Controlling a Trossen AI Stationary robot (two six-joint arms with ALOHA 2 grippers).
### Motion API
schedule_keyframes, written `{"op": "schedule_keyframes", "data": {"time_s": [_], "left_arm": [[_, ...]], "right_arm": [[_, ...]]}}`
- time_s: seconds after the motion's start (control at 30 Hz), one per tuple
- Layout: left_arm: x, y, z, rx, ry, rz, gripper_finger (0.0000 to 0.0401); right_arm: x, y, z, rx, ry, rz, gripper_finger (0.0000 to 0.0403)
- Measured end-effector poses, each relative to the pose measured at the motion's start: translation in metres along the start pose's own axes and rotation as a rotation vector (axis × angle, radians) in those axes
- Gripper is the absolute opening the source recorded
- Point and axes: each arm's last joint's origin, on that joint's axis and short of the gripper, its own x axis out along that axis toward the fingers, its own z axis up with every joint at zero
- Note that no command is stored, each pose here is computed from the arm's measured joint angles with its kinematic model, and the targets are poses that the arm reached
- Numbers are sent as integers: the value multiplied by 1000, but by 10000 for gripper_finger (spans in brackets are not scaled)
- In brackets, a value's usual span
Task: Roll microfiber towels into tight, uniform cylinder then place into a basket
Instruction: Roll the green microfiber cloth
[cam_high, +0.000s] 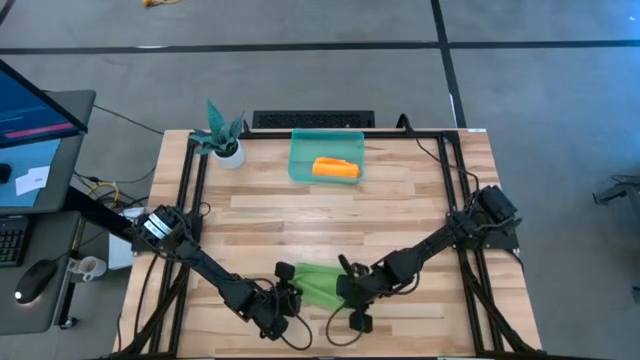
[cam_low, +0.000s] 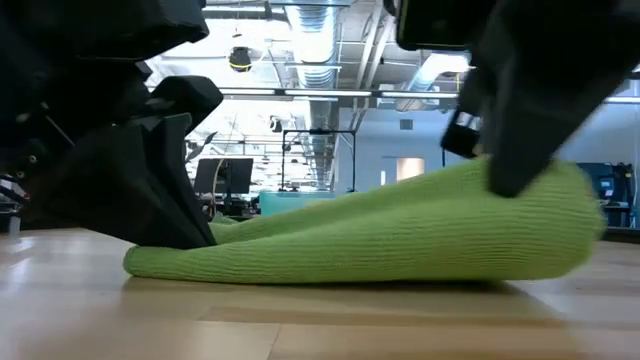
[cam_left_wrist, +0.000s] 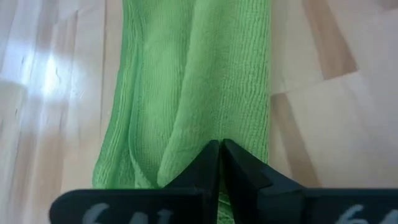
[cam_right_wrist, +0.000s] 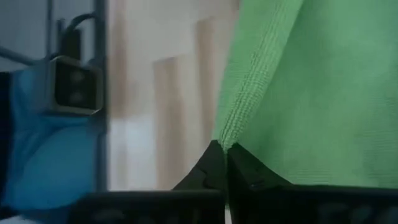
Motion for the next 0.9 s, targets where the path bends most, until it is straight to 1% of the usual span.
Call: {"op": "schedule_keyframes", "data": {"time_s": [0.07, 0.13, 0.23, 0.3, 0.4, 0.6, 0.77, 0.9], "left_arm": [[0, 1, -1, 6, 8, 3, 15], [0, 1, -1, -1, 10, 5, 15], [0, 1, -2, -10, 18, 14, 15], [0, 2, -2, -22, 23, 16, 15], [-1, 2, -3, -52, 33, 22, 15], [-1, 3, -4, -106, 39, 31, 15], [-2, 2, -3, -107, 37, 30, 15], [-11, -2, 8, -82, 12, 47, 15]], "right_arm": [[-2, -9, 7, 6, -28, -44, 8], [-2, -21, 11, 62, -22, -80, 7], [0, -39, 5, 158, -4, -164, 14], [2, -46, 2, 216, -2, -185, 19], [4, -48, -4, 245, 3, -194, 19], [4, -47, -6, 244, -8, -203, 10], [4, -50, -4, 270, -17, -206, 18], [4, -51, -4, 269, -24, -225, 14]]}}
